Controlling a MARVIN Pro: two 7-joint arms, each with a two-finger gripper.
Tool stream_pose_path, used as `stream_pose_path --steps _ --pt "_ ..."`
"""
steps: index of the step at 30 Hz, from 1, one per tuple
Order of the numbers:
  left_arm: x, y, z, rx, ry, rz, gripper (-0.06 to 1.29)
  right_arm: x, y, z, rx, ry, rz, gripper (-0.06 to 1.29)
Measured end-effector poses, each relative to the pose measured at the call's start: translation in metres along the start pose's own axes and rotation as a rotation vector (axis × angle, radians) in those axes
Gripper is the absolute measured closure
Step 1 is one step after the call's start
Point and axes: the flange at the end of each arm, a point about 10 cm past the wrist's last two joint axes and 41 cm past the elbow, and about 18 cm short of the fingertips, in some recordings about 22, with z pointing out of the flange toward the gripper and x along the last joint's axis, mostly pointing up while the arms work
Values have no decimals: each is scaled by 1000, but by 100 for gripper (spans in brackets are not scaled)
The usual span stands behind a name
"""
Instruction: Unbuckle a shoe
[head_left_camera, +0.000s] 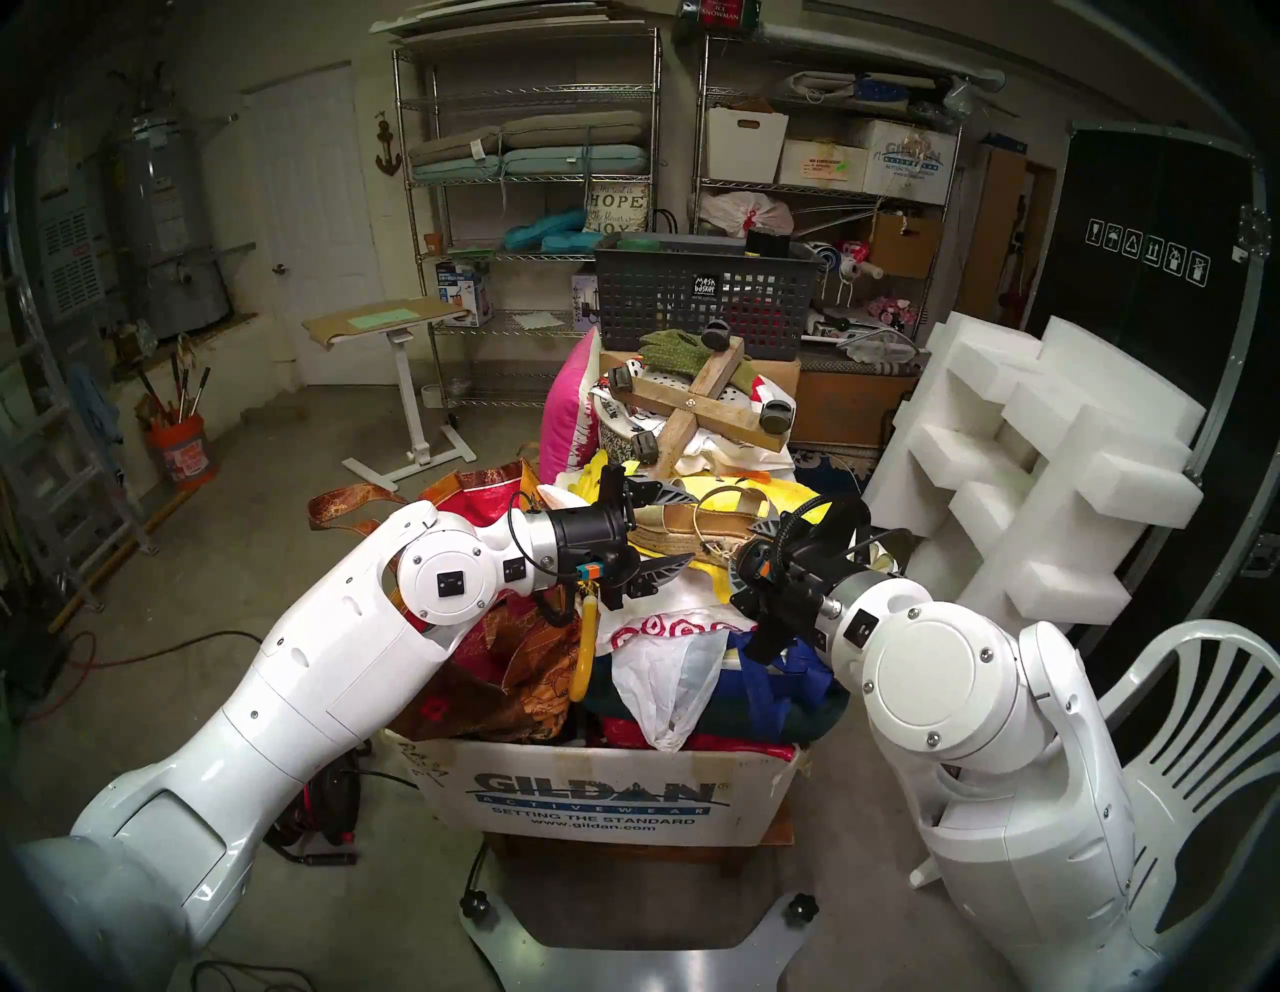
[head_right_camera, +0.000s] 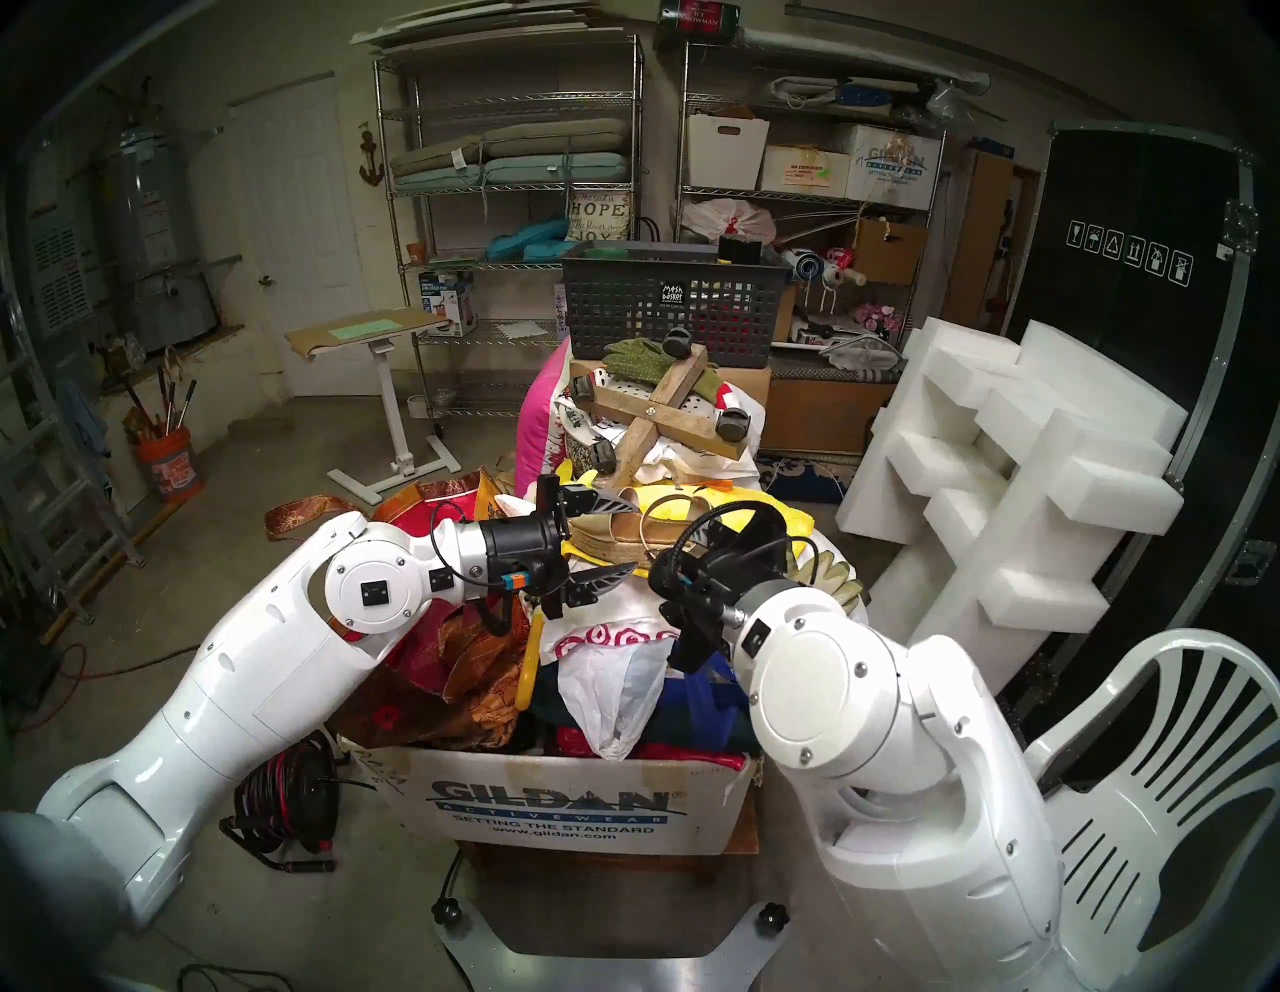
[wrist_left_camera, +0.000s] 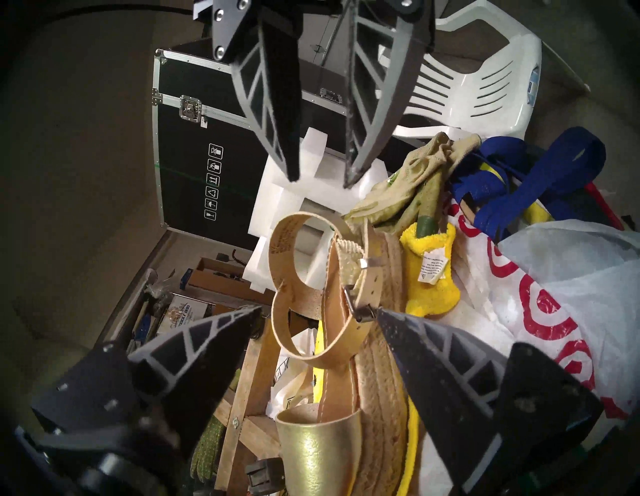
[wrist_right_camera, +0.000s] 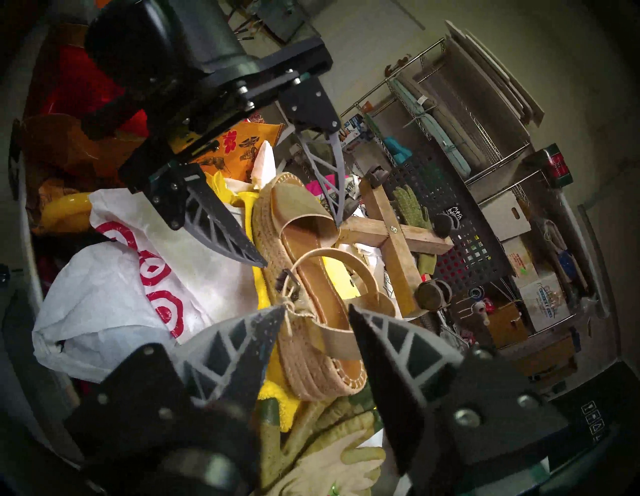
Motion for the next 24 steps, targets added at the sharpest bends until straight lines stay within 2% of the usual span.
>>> stream_pose_path --steps 2,5,6,12,20,24 --pt "0 0 0 1 0 -1 28 -1 -1 2 7 -3 -1 49" --pt "-1 -1 1 3 -1 0 28 -3 -6 8 30 -12 -4 68" --pt "-1 -1 1 4 0 0 27 -4 -7 11 38 -15 -5 78" --pt "-1 -2 1 7 0 1 27 -7 -9 16 53 -24 -8 80" --pt "0 -3 1 7 -1 3 26 -8 -4 19 38 -31 -8 80" --pt "0 -3 1 8 -3 3 22 -10 -1 21 31 -35 -6 80"
